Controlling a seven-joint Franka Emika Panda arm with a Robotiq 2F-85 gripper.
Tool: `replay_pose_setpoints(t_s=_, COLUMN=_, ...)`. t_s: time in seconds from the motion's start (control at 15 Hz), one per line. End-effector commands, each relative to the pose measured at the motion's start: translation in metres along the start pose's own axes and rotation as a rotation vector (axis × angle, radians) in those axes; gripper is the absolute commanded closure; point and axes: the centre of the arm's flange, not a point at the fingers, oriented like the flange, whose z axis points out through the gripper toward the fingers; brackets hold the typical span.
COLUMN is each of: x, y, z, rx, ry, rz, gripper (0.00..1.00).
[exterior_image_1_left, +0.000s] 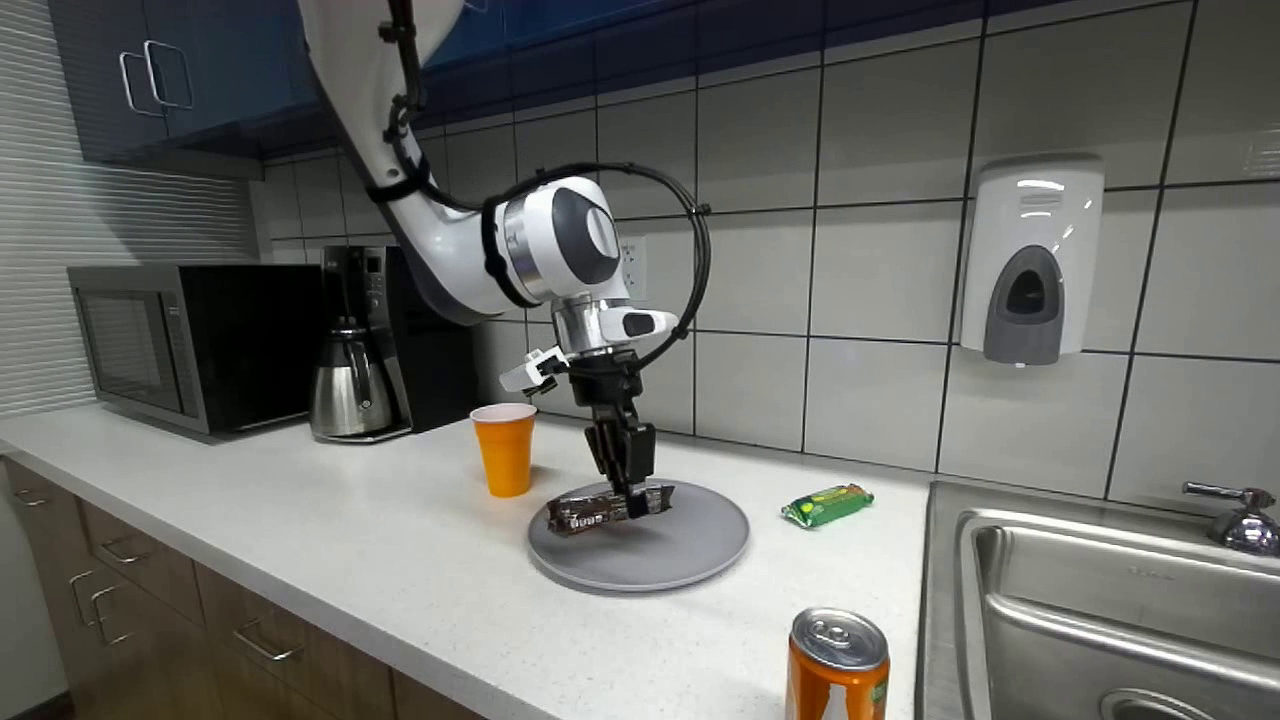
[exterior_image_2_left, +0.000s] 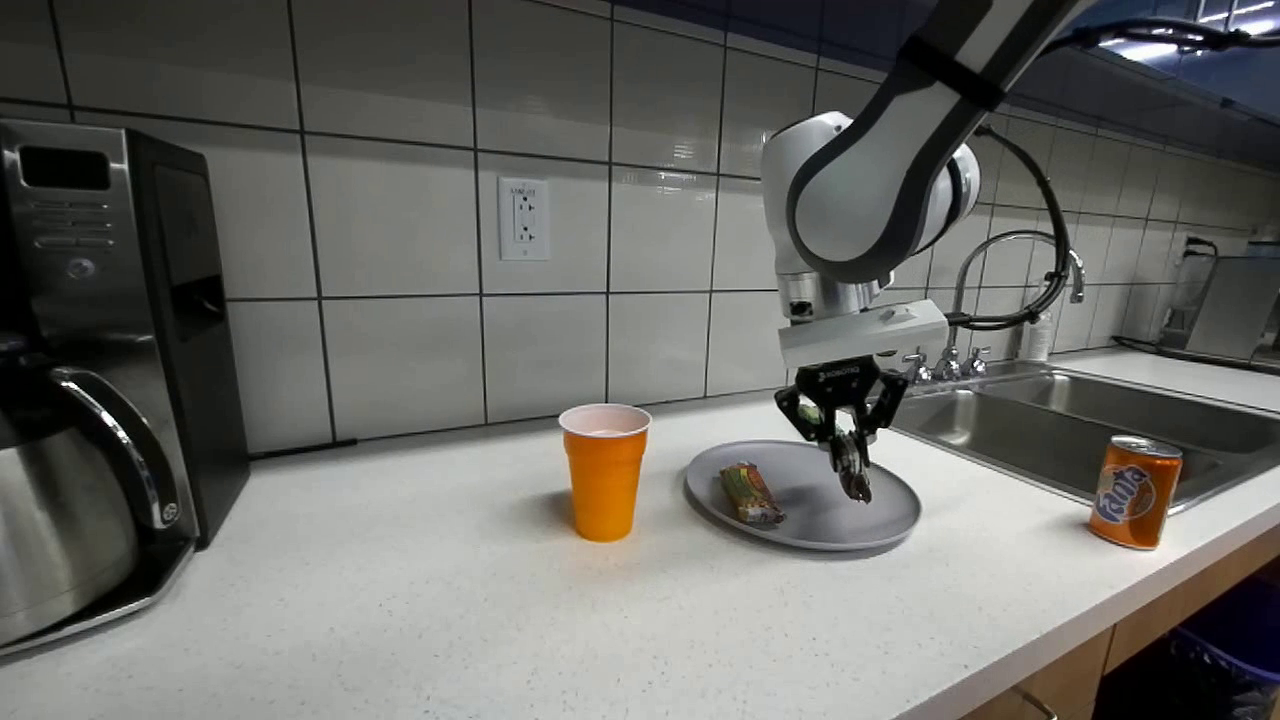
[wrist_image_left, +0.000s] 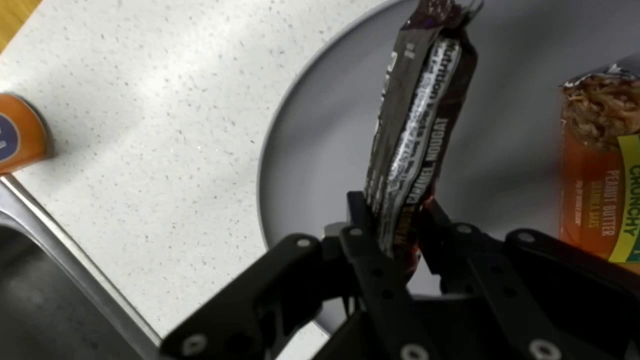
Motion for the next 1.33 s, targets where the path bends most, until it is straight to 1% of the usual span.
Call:
replay_pose_setpoints(t_s=0.0, x=0.017, y=-0.019, z=-0.004, rx=-0.026, ry=0.010, rz=-0.066, gripper=0.93)
replay_pose_setpoints(t_s=0.33, x=0.019, y=-0.037, z=-0.002, rx=-0.022, ry=0.018, rz=-0.106, gripper=0.93)
replay_pose_setpoints(t_s=0.73, x=0.016, y=-0.045, z=0.005, rx=-0.027, ry=0.012, rz=-0.123, gripper=0.93)
replay_pose_setpoints(t_s=0.8, x=0.016, y=-0.045, z=0.004, rx=-0.026, ry=0.014, rz=-0.122, gripper=0.47)
replay_pose_setpoints(t_s=0.87, x=0.016, y=-0.044, z=0.004, rx=-0.024, ry=0.016, rz=-0.121, gripper=0.46)
replay_pose_setpoints(t_s=1.27, x=0.012, y=-0.036, z=-0.006, rx=-0.004, ry=0.030, rz=-0.112, gripper=0.01)
